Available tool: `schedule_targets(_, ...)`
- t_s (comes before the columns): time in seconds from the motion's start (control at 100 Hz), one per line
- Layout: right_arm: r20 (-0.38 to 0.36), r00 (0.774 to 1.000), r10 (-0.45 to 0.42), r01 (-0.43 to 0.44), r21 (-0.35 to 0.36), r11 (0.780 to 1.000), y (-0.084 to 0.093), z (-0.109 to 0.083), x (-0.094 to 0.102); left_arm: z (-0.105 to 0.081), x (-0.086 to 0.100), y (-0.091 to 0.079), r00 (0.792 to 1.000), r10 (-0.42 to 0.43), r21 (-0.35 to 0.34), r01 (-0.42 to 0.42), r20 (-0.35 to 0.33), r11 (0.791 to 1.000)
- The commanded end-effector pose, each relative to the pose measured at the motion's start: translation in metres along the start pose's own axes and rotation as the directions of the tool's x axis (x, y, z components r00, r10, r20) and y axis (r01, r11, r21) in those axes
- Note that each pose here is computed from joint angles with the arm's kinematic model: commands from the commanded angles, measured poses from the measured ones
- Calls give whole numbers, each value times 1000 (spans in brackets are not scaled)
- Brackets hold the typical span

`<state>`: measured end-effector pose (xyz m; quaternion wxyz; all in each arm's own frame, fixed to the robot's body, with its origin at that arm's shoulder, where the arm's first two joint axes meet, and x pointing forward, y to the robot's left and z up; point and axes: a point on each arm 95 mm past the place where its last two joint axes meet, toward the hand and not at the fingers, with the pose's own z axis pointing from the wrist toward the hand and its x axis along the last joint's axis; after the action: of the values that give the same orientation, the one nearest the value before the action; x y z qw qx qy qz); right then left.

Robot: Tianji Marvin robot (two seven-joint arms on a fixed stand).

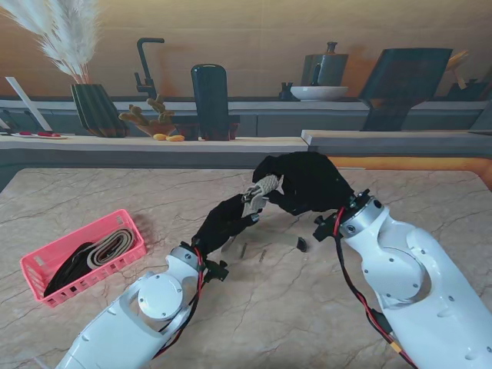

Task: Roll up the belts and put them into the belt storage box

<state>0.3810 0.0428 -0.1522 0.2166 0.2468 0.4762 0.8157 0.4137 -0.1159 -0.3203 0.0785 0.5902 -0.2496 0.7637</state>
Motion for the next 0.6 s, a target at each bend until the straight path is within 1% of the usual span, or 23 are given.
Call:
schedule_targets(0.0, -18, 1000, -7, 6, -22, 1000, 7, 1, 7, -2, 3, 4, 1000, -29, -4, 29, -5, 1000)
schedule_targets(0.06, -19, 1000, -14, 13, -28, 1000, 12, 1, 8, -2, 5, 5, 999, -53, -9, 53, -12, 999)
schedule_targets(0.18, -21, 999, -24, 23, -43, 999, 20, 1, 10, -2, 10, 6, 997, -72, -18, 72, -30, 997)
schedule_targets(0.28, -22, 999, -34, 33, -53, 998, 26, 1, 11, -2, 14, 8, 993, -113, -36, 112, -37, 993)
schedule_targets(0.48, -21, 998, -56, 55, -78, 995, 38, 4, 12, -6, 18, 13, 977, -211, -91, 208, -32, 974)
schedule_targets(0.59, -8, 999, -50, 49, -76, 996, 40, 6, 9, -9, 20, 16, 964, -265, -110, 261, -25, 959)
